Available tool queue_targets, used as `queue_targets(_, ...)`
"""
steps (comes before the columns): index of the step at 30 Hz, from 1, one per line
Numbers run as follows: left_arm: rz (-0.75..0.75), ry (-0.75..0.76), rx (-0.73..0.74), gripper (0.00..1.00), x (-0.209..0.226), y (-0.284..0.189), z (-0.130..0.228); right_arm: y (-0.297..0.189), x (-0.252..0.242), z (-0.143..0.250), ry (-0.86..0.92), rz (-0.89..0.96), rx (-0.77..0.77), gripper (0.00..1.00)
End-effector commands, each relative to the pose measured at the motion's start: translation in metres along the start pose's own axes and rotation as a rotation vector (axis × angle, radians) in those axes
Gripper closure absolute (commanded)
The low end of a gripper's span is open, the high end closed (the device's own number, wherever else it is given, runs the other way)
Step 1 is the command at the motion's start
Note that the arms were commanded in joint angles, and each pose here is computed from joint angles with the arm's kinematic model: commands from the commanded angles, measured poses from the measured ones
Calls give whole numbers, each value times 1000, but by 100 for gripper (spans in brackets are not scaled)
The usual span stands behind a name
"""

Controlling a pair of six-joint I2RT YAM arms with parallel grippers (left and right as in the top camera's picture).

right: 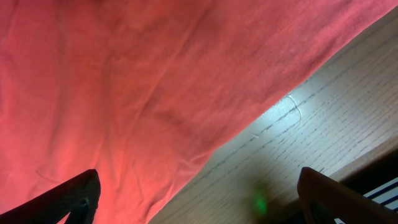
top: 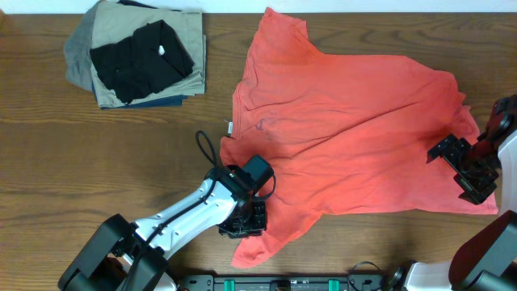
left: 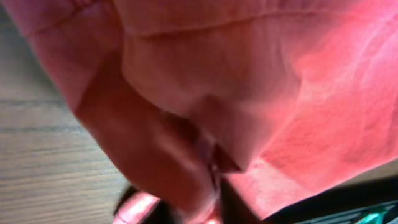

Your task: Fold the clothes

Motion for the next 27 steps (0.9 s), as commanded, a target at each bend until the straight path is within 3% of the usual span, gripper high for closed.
queue_targets(1, -14, 25, 4, 94, 4, 2, 1, -1, -6, 0, 29, 17, -16, 1)
queue_targets(4, -7, 26, -1, 94, 2, -1, 1, -1, -12, -2, 46, 34, -21, 1)
queue_targets(16, 67, 42, -114, 94, -3, -37, -4, 13, -80, -14, 385, 82, -48, 1)
queue_targets(27, 55, 80, -106, 94, 0, -37, -1, 55, -102, -27, 471, 44, -147, 1)
Point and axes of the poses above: each gripper's point midway between its finger pads, its own y axis out along the fingers, its own x axis along the line the jaws close on, z = x × y, the point moved 1 cm from there along -y, back along the fingers, and after that the axes turned 7 degrees about -y, right-handed, at the moved point
